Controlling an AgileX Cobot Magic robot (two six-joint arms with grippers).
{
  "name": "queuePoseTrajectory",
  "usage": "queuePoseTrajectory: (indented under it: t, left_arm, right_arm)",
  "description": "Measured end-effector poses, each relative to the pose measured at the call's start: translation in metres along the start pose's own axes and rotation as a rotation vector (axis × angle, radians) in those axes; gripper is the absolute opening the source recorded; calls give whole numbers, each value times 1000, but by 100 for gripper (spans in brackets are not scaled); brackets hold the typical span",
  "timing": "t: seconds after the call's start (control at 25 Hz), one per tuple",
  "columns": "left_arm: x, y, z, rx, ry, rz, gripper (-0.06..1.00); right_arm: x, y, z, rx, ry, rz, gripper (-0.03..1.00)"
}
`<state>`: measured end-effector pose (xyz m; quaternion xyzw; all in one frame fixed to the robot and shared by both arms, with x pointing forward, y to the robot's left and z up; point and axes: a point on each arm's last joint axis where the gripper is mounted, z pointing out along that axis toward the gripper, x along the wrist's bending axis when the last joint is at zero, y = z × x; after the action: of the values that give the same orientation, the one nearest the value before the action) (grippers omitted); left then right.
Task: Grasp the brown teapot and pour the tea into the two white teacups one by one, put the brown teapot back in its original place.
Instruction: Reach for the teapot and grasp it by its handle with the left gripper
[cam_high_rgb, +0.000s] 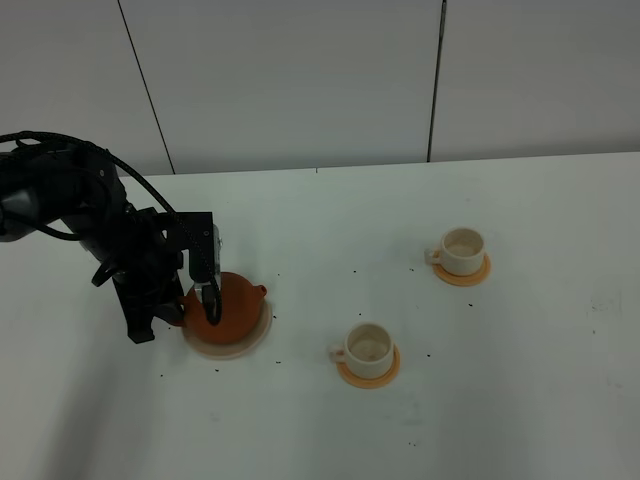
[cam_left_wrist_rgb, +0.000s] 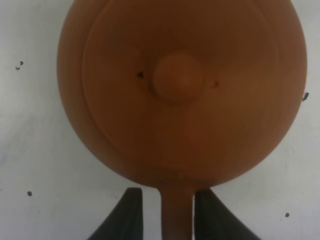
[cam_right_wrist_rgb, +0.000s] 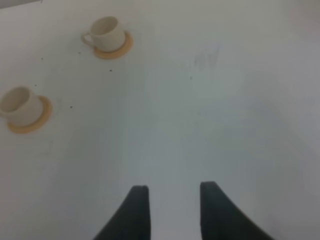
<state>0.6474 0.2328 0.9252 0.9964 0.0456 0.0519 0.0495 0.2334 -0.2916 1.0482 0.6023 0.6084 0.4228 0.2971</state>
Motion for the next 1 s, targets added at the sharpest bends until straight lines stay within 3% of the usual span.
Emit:
queuePoseTrajectory:
  t: [1.0]
  left_arm:
    - [-3,9,-12,13,22,19,32]
  right_arm:
    - [0,0,0,0,0,0,24]
